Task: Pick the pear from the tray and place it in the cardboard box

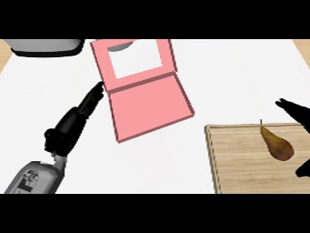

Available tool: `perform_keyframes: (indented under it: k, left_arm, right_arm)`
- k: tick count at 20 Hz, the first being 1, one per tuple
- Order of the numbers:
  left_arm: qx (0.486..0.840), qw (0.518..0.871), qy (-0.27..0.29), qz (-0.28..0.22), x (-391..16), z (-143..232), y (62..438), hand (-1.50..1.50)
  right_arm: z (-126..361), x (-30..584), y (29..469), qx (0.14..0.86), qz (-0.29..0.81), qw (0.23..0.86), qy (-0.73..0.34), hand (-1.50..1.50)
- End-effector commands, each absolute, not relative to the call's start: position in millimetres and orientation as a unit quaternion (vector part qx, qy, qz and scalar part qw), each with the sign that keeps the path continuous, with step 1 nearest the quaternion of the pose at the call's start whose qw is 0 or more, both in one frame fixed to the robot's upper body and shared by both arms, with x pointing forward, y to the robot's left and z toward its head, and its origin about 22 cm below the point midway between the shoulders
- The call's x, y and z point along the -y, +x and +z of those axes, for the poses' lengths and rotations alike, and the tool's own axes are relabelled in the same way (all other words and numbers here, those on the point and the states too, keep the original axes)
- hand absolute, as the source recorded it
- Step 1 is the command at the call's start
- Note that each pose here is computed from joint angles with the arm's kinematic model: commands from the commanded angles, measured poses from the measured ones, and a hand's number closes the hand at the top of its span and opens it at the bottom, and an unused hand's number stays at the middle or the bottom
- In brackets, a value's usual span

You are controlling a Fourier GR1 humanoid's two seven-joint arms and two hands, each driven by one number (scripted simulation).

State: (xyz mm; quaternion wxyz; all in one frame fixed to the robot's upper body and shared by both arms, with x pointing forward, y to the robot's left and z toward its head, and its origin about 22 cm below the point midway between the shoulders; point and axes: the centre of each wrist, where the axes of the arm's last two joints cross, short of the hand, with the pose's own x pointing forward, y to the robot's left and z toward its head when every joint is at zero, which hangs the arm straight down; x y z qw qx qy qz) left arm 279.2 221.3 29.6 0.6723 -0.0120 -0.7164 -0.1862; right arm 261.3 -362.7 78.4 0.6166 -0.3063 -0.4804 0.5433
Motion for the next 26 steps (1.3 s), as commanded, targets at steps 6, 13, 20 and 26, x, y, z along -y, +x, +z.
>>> perform_keyframes:
  k: [6, 13, 20, 26]
  left_arm:
    - [0.711, 0.672, -0.016, -0.207, -204, 41, 279, 0.0]
    - [0.713, 0.671, -0.016, -0.205, -203, 36, 281, 0.0]
    - [0.709, 0.673, -0.021, -0.209, -203, 56, 287, 0.0]
    - [0.708, 0.677, -0.013, -0.201, -211, 48, 295, 0.0]
  right_arm:
    - [173, 325, 259, 0.394, 0.668, 0.518, -0.361, -1.5]
    - [199, 291, 267, 0.306, 0.688, 0.592, -0.286, -1.5]
    - [180, 276, 297, 0.275, 0.662, 0.64, -0.277, -1.5]
    - [136, 264, 298, 0.272, 0.653, 0.65, -0.276, -1.5]
